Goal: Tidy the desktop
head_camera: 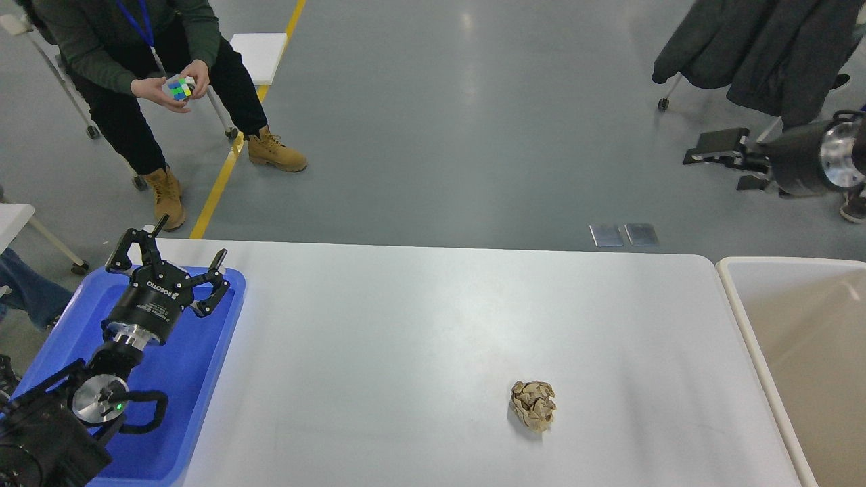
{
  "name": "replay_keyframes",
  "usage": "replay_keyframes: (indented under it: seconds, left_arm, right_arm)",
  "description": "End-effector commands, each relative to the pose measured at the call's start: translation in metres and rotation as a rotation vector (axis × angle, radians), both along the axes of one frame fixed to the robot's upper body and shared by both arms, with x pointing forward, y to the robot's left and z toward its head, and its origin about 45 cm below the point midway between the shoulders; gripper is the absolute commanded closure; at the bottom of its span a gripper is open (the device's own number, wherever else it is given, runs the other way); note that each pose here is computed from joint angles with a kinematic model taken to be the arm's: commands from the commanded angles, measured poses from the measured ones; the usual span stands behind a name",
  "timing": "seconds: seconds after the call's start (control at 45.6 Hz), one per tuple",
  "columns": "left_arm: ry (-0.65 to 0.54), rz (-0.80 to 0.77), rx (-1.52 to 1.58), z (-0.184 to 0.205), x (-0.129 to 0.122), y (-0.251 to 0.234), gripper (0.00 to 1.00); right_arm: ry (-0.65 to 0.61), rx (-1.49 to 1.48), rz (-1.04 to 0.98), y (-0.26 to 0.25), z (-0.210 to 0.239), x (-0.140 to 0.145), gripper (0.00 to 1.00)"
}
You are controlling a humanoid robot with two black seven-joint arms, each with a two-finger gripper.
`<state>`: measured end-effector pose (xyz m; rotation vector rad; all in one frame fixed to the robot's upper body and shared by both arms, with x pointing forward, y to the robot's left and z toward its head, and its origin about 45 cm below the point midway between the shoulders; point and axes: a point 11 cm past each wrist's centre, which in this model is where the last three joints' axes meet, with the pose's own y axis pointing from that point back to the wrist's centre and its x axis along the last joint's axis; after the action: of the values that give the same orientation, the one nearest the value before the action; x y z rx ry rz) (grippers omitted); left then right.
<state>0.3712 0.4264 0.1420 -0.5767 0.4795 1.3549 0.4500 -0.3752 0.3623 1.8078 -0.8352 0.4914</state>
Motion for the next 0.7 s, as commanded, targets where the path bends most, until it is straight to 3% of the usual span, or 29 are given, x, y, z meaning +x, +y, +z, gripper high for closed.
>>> replay_keyframes:
  seconds: [0.0, 0.153, 0.438, 0.68]
  left_arm:
    - [-0.001, 0.001, 0.000, 0.000, 0.000, 0.000, 0.01]
    - [-0.001, 0.001, 0.000, 0.000, 0.000, 0.000, 0.01]
    - [0.001, 0.001, 0.000, 0.000, 0.000, 0.000, 0.01]
    - [0.002, 0.000, 0.000, -0.001, -0.001, 0.000, 0.01]
  right_arm:
    - [0.071, -0.036, 0.153, 0.062, 0.007, -0.007, 0.01]
    - [0.122, -0.094, 0.202, 0.078, 0.004, -0.014, 0.01]
    - [0.361, -0.147, 0.281, 0.100, 0.003, -0.054, 0.01]
    - [0.414, -0.237, 0.316, 0.110, 0.012, -0.064, 0.01]
